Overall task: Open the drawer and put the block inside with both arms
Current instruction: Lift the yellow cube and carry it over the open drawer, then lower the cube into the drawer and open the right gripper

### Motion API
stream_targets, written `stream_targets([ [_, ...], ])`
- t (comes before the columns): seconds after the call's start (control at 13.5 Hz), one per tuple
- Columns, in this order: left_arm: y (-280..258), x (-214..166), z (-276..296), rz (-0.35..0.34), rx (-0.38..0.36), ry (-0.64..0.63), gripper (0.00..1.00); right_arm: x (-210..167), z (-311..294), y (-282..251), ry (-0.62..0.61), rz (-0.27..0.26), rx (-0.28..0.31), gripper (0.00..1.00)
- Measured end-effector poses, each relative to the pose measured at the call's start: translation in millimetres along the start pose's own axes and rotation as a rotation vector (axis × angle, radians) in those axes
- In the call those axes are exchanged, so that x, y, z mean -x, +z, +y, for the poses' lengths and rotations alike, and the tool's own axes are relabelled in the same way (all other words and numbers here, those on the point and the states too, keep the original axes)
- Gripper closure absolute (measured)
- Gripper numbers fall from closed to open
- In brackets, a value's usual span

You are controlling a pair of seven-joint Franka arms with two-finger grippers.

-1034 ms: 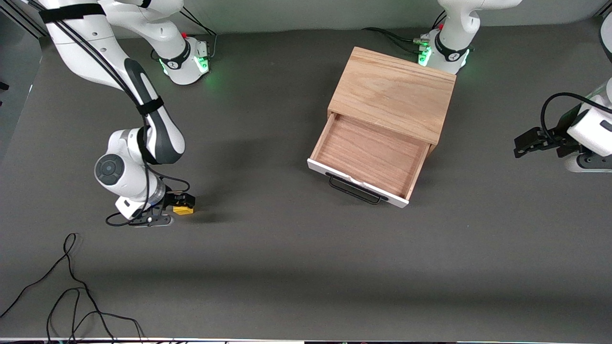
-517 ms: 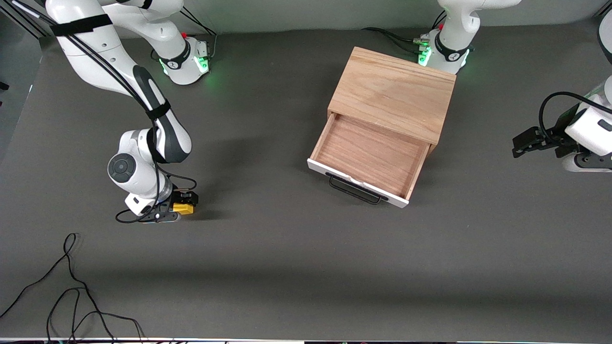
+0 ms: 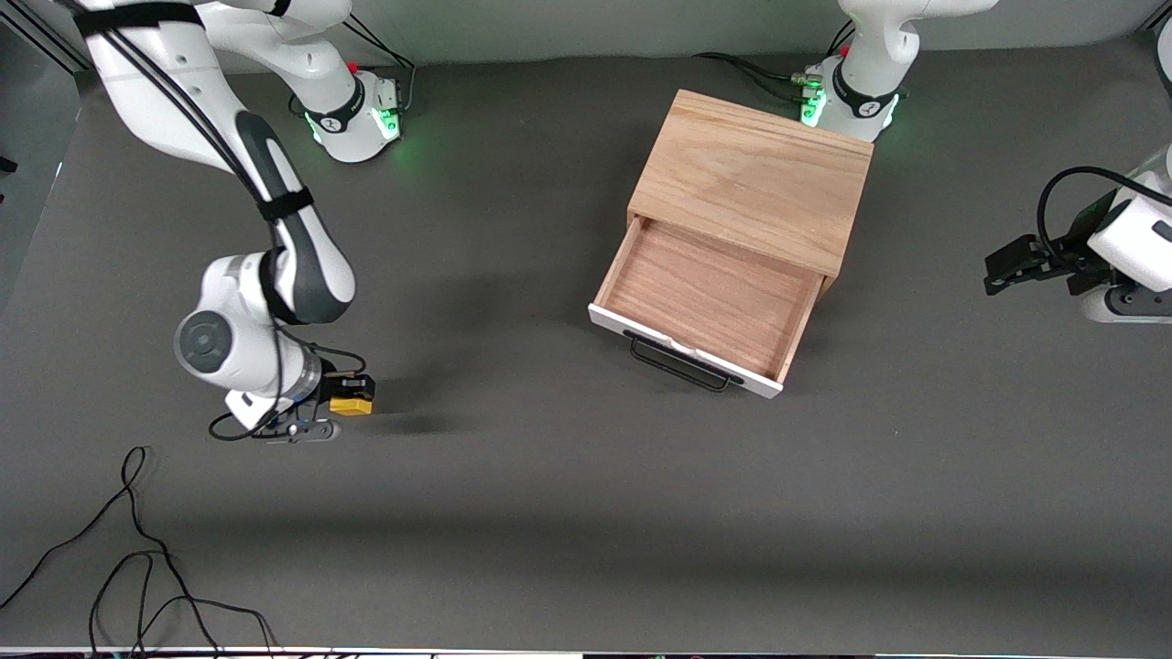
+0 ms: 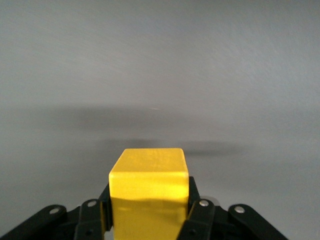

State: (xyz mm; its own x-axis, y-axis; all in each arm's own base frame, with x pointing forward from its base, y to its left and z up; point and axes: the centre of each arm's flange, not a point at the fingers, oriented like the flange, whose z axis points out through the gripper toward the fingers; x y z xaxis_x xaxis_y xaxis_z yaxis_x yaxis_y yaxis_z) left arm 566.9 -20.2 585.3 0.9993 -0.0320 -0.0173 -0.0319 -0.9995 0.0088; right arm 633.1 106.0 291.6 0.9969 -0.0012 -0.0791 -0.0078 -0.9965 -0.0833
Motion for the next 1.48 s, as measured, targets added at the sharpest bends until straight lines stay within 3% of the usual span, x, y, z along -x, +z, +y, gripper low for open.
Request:
stream_targets([
  [0.37,1.7,1.6,-0.8,-0.017,0.0,0.018,0.0,-16.8,-81.1,-147.3,0.143,-0.004,-0.113,0.45],
  [0.67,6.1,1.5,1.2,-0.033,0.0,0.024,0.0,7.3,-181.7,-192.2,0.265,0.0,-0.188,0.45],
  [0.81,8.8,0.9,1.0,-0.042,0.0,0.024,0.0,24.5,-230.2,-202.1,0.311,-0.006,-0.213,0.45],
  [1.03,12.1,0.8,0.6,-0.056,0.0,0.024,0.0,53.6,-299.9,-200.0,0.353,0.025,-0.18,0.45],
  [1.48,13.9,1.3,0.1,-0.065,0.0,0.024,0.0,134.7,-458.9,-104.9,0.344,0.093,-0.175,0.45],
])
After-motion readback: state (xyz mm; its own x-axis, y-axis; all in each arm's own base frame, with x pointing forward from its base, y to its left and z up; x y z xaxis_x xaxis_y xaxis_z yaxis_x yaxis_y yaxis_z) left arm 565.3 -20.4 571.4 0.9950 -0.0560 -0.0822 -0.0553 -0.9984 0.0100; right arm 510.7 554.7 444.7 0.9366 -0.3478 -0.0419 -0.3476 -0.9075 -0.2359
